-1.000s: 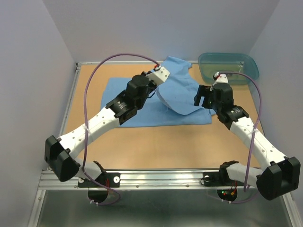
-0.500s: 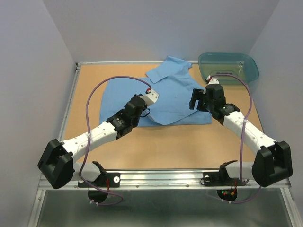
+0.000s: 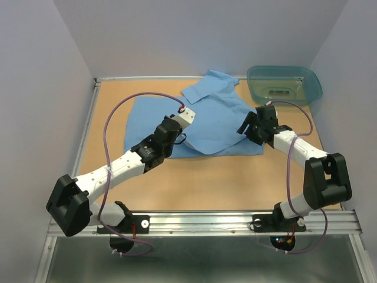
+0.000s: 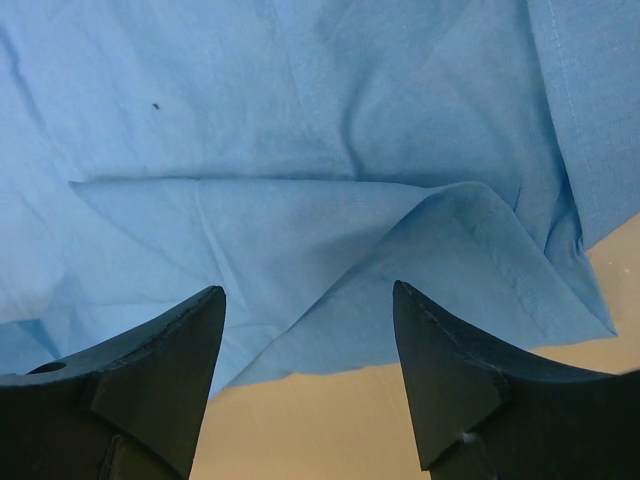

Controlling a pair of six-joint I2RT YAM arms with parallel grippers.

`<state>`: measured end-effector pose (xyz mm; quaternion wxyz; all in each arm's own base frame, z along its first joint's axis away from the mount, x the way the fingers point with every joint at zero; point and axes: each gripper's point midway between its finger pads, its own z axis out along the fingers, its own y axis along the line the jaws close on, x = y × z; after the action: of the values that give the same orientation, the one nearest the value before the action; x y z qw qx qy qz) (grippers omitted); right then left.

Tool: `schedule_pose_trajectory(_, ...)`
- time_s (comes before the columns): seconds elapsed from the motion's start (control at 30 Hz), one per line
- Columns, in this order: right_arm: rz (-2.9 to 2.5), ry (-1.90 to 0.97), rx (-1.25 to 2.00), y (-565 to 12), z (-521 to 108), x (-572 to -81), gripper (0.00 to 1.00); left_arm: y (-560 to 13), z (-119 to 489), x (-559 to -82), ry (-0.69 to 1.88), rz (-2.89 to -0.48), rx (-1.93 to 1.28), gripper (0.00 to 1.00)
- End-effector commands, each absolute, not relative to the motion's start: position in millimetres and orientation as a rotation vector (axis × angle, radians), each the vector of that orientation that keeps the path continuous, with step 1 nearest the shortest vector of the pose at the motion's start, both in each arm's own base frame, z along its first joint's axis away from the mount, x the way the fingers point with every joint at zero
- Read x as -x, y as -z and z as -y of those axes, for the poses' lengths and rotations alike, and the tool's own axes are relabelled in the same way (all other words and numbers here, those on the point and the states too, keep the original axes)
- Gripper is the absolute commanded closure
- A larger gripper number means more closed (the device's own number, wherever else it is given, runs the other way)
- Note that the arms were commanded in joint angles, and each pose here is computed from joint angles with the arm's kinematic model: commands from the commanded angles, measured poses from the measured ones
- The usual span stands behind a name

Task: Fold and stack the long sleeve shirts
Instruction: Fold the shirt

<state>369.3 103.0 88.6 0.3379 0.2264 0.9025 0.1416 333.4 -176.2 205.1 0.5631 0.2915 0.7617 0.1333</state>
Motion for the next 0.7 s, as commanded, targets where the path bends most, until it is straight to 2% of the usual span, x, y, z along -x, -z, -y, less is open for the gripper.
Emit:
schedule_pose_trajectory(0.0, -2.207, -0.503, -0.654, -127.9, -111.5, -391.3, 0.27, -254.3, 190.4, -348.2, -0.243, -1.723, -0.571, 1.0)
schedule_pose_trajectory(0.23, -2.061, -0.43, -0.581, -178.5, -88.7, -387.3, 0.21, -349.0, 227.7, -410.1, -0.243, -1.599, -0.441, 1.0)
schedule_pose_trajectory(0.33, -2.03, -0.426, -0.506, -196.4, -87.7, -384.2, 0.19, -358.7, 245.7, -436.7, -0.257, -1.589, -0.406, 1.0)
schedule_pose_trajectory(0.37, -2.022, -0.425, -0.487, -201.6, -87.4, -382.3, 0.18, -385.2, 249.8, -443.2, -0.238, -1.549, -0.364, 1.0)
schedule_pose_trajectory(0.4, -2.007, -0.423, -0.455, -210.3, -87.4, -379.2, 0.18, -376.4, 258.3, -454.6, -0.257, -1.562, -0.368, 1.0)
schedule_pose_trajectory(0.47, -1.997, -0.417, -0.431, -216.6, -86.1, -374.7, 0.17, -401.6, 264.1, -464.8, -0.248, -1.524, -0.32, 1.0)
schedule_pose_trajectory(0.57, -1.975, -0.404, -0.395, -226.4, -83.1, -367.1, 0.17, -410.2, 277.1, -480.7, -0.243, -1.502, -0.3, 1.0)
schedule_pose_trajectory(0.67, -1.965, -0.383, -0.383, -230.7, -78.7, -359.9, 0.17, -405.4, 285.3, -495.6, -0.245, -1.501, -0.29, 1.0)
